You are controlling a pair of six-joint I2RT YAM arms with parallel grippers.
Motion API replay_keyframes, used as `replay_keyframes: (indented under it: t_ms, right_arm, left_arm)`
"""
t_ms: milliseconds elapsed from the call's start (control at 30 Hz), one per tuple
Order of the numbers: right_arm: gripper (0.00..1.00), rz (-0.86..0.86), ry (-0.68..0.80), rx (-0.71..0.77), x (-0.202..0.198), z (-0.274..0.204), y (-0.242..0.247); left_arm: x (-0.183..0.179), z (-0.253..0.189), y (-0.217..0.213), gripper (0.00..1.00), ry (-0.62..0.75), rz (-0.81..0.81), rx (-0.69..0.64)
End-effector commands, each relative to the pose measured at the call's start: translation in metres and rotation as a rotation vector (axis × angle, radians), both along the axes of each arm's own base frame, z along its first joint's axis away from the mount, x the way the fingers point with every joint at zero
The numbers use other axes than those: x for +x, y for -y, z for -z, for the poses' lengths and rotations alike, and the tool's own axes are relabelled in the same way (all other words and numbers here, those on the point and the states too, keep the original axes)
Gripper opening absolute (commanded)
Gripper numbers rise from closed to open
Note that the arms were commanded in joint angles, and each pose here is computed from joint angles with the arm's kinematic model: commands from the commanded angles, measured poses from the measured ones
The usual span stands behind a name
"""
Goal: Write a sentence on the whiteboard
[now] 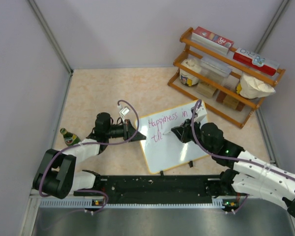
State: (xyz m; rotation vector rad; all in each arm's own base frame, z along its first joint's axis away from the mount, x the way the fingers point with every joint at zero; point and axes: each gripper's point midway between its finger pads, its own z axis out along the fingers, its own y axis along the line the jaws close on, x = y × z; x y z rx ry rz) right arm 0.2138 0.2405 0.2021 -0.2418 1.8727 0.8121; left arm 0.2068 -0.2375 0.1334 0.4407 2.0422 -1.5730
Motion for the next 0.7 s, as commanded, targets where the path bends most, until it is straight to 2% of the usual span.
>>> replay_keyframes:
  t_ms: [0,667]
  right_arm:
    - [0.00,-0.001,0.047,0.043,0.008,-0.025,-0.006]
    - [0.00,0.085,-0.014,-0.035,0.014,0.012,0.016]
  left_arm:
    - [-0.007,0.024,-0.004,0.00,-0.015,-0.011,0.065]
    - [-0.007,0.024,-0.004,0.00,-0.014,-0.009,0.065]
